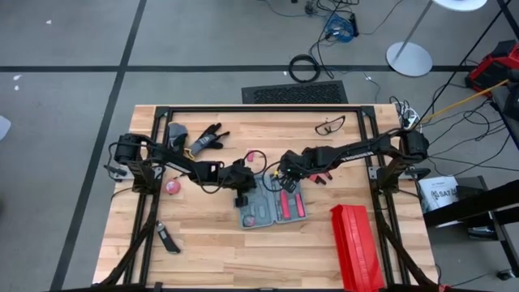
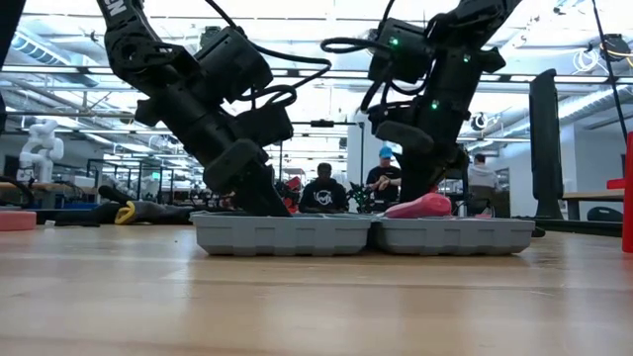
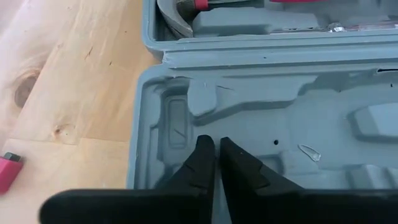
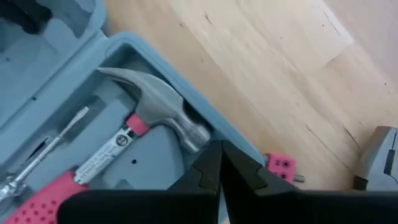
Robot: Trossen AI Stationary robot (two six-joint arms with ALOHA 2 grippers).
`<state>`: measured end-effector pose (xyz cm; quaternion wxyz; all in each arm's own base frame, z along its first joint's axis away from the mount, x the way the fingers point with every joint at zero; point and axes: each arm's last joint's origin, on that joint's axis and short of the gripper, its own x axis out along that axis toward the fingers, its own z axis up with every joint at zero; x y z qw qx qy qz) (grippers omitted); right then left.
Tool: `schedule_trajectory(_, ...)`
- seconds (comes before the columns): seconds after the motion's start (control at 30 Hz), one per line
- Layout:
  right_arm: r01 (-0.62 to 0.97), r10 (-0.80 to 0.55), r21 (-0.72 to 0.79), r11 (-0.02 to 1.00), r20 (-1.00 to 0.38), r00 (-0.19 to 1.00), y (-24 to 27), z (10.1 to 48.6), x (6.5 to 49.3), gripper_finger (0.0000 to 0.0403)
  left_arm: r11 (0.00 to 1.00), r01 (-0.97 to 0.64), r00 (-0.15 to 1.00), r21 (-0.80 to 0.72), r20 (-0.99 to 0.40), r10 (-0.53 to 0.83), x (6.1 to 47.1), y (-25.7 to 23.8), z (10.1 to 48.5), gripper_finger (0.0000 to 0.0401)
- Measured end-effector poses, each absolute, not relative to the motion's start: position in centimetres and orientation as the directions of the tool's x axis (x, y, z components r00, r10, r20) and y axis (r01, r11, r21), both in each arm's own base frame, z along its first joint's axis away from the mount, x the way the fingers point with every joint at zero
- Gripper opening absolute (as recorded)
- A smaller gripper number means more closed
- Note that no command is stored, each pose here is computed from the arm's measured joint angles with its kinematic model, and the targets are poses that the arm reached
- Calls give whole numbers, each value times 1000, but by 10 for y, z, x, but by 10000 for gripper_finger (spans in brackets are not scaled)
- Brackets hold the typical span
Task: Prefit tool cases
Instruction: Put the red hammer into the gray prefit tools case
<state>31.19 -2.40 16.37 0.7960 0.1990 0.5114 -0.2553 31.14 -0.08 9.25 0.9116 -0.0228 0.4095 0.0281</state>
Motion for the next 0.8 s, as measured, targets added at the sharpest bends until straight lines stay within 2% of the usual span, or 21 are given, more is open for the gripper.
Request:
schedule_trajectory(0.13, 612, -204, 46, 789, -921, 331, -26, 158, 313, 0, 996, -84, 662, -5, -748, 53, 311, -1, 92, 5)
schedule_trajectory(0.37, 596, -179, 44, 802, -934, 310, -25, 139, 320, 0, 996, -88, 660, -8, -750, 52, 311, 1, 92, 2)
schedule_trajectory(0.8, 570, -167, 110, 814, -896, 412, -26, 141, 331, 0, 996, -85, 652, -10, -757, 48, 310, 1, 91, 1)
